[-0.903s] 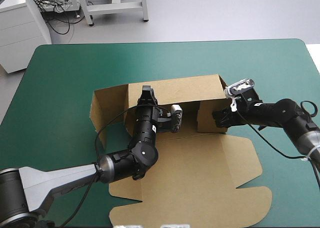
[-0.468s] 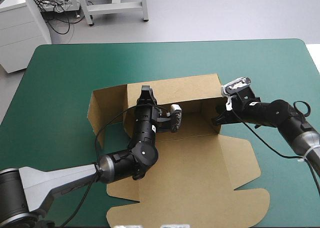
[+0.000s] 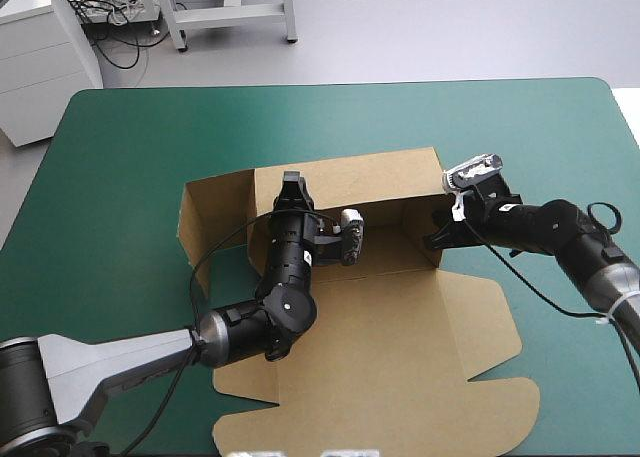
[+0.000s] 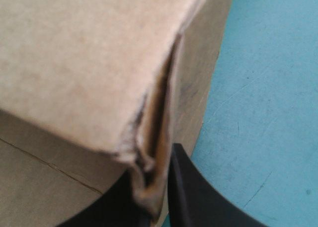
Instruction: Fold the box
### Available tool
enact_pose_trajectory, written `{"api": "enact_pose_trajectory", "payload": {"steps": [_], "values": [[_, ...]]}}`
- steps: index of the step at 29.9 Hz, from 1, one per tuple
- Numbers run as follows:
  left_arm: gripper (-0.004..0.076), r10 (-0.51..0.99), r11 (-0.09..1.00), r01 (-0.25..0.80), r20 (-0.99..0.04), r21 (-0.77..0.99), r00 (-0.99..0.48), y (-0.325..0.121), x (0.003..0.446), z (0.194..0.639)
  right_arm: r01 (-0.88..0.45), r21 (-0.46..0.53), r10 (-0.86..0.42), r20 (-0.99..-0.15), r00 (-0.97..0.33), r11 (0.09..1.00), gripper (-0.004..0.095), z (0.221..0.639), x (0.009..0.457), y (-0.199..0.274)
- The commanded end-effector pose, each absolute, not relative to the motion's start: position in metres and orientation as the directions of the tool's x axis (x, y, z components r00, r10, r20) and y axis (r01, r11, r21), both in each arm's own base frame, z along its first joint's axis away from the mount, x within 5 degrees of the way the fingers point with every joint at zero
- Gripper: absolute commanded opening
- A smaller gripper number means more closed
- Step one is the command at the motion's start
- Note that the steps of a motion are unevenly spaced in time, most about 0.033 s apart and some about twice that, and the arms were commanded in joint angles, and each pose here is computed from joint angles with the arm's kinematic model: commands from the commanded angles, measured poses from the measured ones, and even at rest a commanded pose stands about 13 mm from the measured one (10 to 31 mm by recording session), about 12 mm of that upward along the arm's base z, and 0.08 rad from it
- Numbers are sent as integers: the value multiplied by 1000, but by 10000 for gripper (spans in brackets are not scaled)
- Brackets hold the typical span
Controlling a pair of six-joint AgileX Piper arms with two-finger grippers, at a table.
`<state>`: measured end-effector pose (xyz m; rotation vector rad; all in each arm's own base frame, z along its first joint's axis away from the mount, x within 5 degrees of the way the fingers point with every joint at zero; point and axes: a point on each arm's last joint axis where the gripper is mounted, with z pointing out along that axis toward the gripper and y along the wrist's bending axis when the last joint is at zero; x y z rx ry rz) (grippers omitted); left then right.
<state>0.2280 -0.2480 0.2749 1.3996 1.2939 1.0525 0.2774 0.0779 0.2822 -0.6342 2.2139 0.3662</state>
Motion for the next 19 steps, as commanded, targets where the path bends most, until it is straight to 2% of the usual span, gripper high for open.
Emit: {"api": "enact_pose_trajectory", "payload": {"steps": [1, 5, 7, 14, 19], "values": [[124, 993, -8, 109, -5, 994, 121, -249, 226, 299, -535, 65, -268, -811, -520, 843, -18, 302, 275, 80], [350, 991, 0, 117, -16, 993, 132, -251, 226, 298, -497, 57, -235, -831, -505, 866, -18, 304, 279, 78], [405, 989, 38, 129, -56, 991, 138, -252, 226, 298, -494, 54, -234, -832, -503, 868, -18, 305, 279, 78], [401, 991, 49, 106, -61, 993, 116, -252, 222, 300, -432, 54, -174, -865, -471, 900, -18, 309, 285, 74], [401, 989, 54, 66, -62, 996, 135, -263, 202, 304, -372, 30, -146, -888, -435, 928, -18, 310, 293, 70]]}}
